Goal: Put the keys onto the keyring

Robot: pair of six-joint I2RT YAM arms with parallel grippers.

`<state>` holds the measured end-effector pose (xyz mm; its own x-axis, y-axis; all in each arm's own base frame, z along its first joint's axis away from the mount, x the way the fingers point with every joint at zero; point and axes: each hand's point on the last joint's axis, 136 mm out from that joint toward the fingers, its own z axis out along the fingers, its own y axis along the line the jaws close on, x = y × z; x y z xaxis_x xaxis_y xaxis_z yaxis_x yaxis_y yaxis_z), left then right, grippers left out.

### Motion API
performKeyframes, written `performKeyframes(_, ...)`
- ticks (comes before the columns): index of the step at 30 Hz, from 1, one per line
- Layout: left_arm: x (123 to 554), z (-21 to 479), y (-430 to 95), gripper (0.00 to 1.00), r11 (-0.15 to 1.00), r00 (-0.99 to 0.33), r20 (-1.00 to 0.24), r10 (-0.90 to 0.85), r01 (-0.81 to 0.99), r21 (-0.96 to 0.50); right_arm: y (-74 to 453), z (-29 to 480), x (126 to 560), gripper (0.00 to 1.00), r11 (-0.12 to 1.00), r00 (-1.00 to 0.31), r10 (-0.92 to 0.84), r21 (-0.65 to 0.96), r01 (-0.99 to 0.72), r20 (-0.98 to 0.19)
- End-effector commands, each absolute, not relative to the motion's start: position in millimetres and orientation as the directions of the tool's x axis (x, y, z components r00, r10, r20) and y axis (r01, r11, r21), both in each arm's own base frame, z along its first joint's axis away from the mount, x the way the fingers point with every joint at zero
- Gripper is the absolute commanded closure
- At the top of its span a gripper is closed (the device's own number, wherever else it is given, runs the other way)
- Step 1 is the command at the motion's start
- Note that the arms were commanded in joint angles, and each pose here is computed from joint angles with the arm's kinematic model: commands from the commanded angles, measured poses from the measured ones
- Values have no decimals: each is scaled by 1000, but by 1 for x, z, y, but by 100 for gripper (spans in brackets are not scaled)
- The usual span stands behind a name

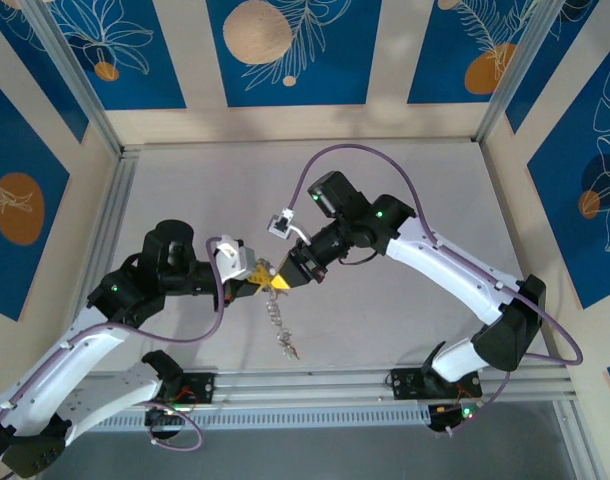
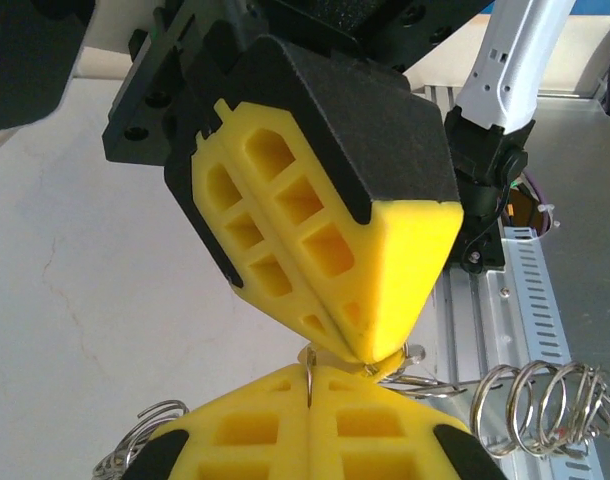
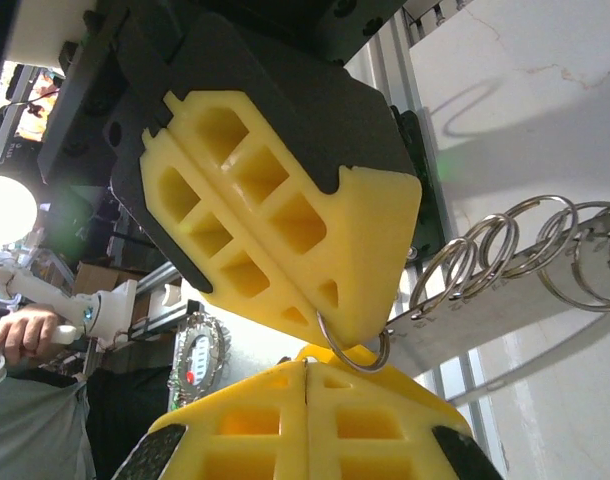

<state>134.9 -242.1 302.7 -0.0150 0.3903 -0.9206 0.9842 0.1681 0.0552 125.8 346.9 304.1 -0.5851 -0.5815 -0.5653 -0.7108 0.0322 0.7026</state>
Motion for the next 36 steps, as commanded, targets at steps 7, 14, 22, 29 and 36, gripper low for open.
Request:
performKeyframes(7,119,318,-244,100,101,39,-932,361,992,81,339,313,157,100,120,-623,-501,664,-738,-601)
performKeyframes(14,120,319,-244,100,107,39,-931,363,991,83,342,317,151,100,94,-613,-498,665,-741,-613)
performKeyframes(22,143,323,-231,100,261,61,-921,386,950,172,339,309,127,100,74,-590,-558,673,-736,-584)
performKeyframes(29,147,328,-232,100,272,77,-923,378,943,190,349,312,113,100,19,-565,-589,689,-724,-578)
performKeyframes(36,140,326,-240,100,214,77,-929,363,963,164,361,318,120,100,-7,-566,-561,687,-727,-604)
